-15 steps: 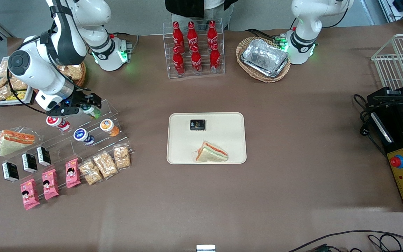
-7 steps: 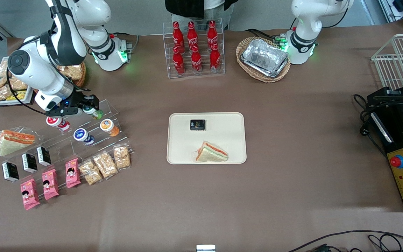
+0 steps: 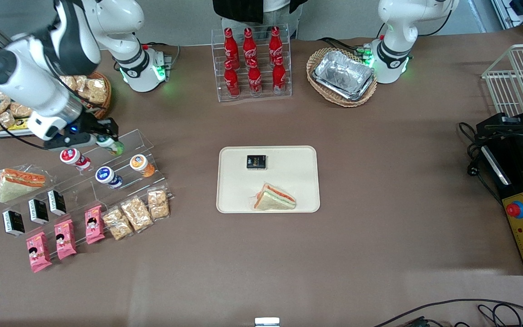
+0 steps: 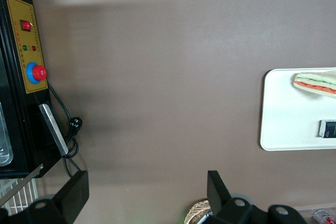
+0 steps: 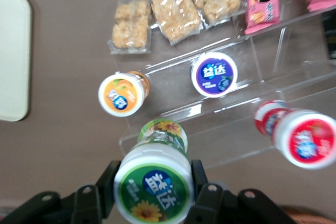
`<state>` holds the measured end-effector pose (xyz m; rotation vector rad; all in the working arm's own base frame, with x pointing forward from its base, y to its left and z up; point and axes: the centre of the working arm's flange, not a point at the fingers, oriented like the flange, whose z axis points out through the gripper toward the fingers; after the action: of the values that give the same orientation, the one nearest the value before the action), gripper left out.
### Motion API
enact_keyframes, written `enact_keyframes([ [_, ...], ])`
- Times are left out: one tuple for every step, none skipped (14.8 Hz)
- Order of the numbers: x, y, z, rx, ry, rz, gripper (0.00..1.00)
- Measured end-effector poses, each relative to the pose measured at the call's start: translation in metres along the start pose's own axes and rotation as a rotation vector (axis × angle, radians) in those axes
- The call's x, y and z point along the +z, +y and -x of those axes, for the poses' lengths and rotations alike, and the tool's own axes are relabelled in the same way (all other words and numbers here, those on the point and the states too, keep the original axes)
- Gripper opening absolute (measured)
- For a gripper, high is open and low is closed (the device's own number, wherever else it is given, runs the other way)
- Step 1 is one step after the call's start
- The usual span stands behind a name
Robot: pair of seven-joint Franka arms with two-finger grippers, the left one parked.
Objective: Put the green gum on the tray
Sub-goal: 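Lift the green bottle off the rack with the right gripper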
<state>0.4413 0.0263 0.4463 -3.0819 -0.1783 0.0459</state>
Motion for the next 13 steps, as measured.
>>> enact_keyframes([
  [-0.024,-0.002,-0.003,-0.006,-0.005,0.002,0.59],
  [-0.049,-0.004,-0.005,-0.011,-0.009,0.002,0.59],
  [-0.073,-0.006,-0.007,-0.015,-0.015,0.0,0.59],
  [-0.092,-0.009,-0.008,-0.012,-0.017,0.0,0.59],
  [-0.108,-0.013,-0.009,-0.001,-0.01,0.001,0.59],
  [-0.118,-0.022,-0.011,0.008,-0.003,0.006,0.59],
  [-0.124,-0.037,-0.013,0.019,-0.005,0.014,0.59],
  [-0.125,-0.057,-0.016,0.037,-0.012,0.024,0.59],
  [-0.125,-0.079,-0.019,0.053,-0.017,0.035,0.59],
  [-0.123,-0.102,-0.023,0.067,-0.022,0.046,0.59],
  [-0.119,-0.126,-0.026,0.083,-0.027,0.055,0.59],
  [-0.114,-0.151,-0.028,0.105,-0.033,0.063,0.59],
  [-0.107,-0.176,-0.03,0.126,-0.043,0.07,0.59],
])
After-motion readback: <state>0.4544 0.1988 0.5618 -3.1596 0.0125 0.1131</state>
